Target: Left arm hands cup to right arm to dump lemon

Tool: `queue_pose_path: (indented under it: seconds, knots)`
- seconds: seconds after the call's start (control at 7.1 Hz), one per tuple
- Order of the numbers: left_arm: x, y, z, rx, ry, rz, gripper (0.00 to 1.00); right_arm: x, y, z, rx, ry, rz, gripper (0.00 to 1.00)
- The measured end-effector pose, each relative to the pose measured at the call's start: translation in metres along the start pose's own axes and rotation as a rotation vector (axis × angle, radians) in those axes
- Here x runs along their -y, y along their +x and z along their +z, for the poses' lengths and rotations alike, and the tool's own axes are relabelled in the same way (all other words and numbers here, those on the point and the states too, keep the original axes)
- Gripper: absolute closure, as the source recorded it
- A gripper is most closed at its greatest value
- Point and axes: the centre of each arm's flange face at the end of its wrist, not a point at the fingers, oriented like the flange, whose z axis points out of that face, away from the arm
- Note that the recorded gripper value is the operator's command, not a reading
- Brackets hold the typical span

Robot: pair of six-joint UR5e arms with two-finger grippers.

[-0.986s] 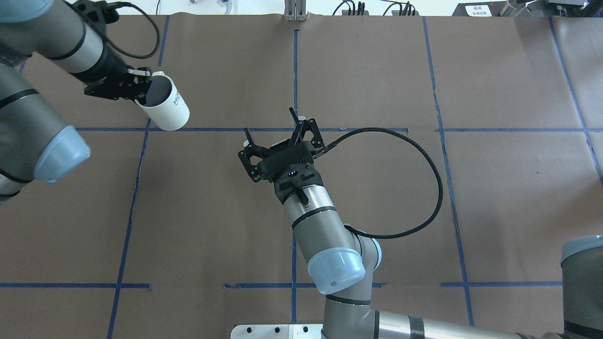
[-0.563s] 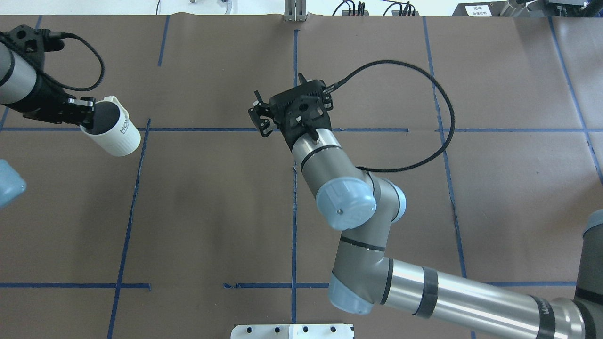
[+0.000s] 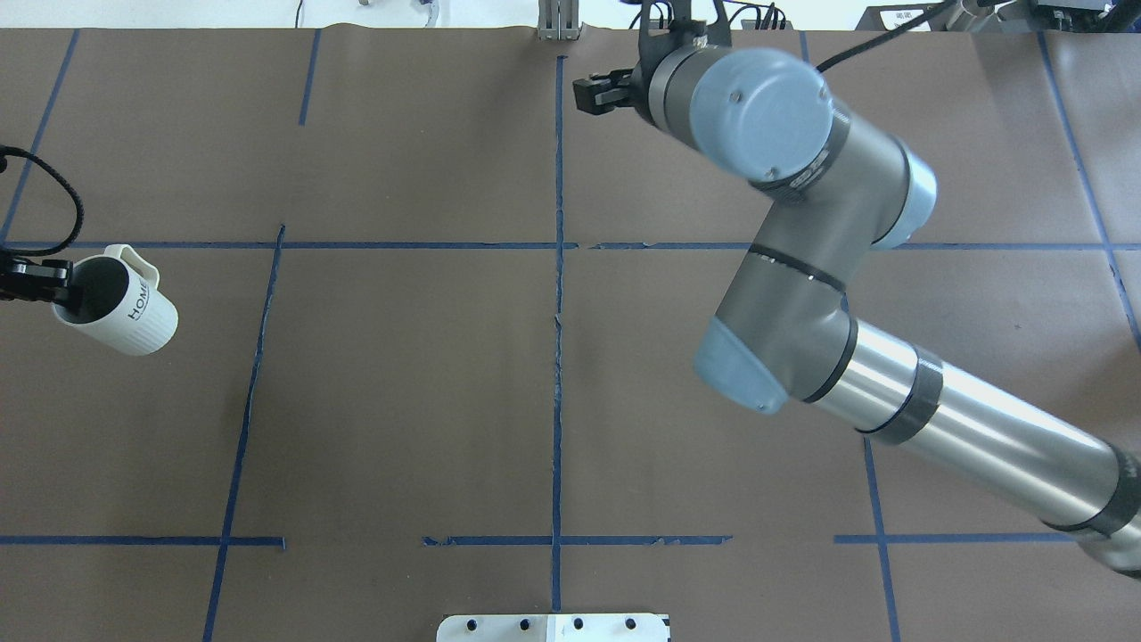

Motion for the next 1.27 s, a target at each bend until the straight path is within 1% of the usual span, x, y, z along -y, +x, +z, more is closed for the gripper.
queue_pose_path:
  seconds: [0.14,0.28,0.42,0.56,0.7,0.85,0.99,1.27]
  knots:
    - [-0.002,-0.021,0.021,-0.010,0.009,0.009,1.00,0.030,0.048,-0.005,0.012,-0.145,0.047,0.00]
    - [-0.001,-0.036,0.040,-0.020,0.017,0.017,1.00,0.051,0.091,-0.013,0.043,-0.256,0.070,0.00]
    - [0.001,-0.045,0.053,-0.023,0.019,0.019,1.00,0.062,0.130,-0.019,0.066,-0.315,0.039,0.00]
    - [0.002,-0.051,0.060,-0.019,0.017,0.016,1.00,0.067,0.161,-0.022,0.076,-0.350,-0.005,0.00]
    - [0.002,-0.059,0.068,-0.008,0.009,0.012,0.97,0.073,0.191,-0.026,0.088,-0.386,-0.045,0.00]
    - [0.002,-0.068,0.079,0.006,-0.002,0.021,0.83,0.077,0.218,-0.029,0.109,-0.420,-0.083,0.00]
    - [0.003,-0.074,0.086,0.017,-0.011,0.038,0.01,0.079,0.239,-0.031,0.133,-0.444,-0.110,0.00]
    - [0.008,-0.079,0.084,0.018,-0.012,0.061,0.00,0.077,0.273,-0.035,0.179,-0.470,-0.157,0.00]
